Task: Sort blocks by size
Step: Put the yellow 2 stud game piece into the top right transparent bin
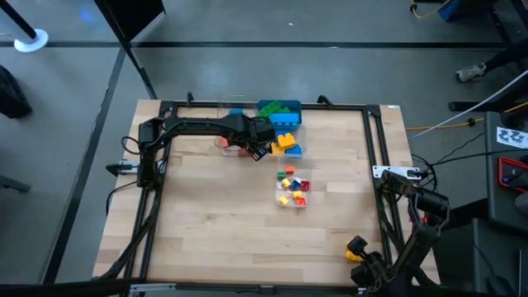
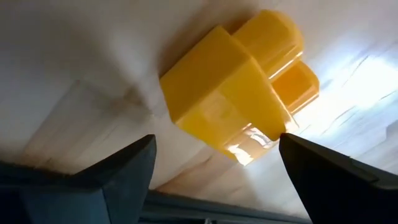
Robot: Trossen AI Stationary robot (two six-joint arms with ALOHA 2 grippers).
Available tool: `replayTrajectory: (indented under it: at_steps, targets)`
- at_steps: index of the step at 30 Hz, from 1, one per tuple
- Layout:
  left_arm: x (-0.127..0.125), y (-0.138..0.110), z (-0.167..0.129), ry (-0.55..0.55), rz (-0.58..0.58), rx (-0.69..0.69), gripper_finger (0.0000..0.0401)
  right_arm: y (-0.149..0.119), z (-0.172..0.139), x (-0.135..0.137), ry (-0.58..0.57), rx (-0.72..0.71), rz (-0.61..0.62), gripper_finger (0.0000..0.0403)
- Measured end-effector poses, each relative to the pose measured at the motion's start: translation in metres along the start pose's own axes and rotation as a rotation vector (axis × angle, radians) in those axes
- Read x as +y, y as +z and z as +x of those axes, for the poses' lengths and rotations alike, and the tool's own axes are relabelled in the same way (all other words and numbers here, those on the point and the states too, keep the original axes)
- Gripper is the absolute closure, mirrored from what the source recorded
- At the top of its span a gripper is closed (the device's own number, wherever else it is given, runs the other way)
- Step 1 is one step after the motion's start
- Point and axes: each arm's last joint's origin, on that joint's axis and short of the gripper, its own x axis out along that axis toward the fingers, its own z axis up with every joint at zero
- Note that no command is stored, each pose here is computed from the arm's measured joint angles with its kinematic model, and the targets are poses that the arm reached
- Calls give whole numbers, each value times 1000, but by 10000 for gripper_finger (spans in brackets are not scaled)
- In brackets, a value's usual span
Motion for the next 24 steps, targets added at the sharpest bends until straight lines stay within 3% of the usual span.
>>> replayTrajectory:
  at_steps: [13, 24]
  targets:
    - [-4, -1, -4, 2, -4, -17, 217, 21, 4, -44, 59, -13, 140, 61]
    - [-26, 2, -47, 1, 124, -174, 217, 34, 11, -83, 105, -21, 256, 61]
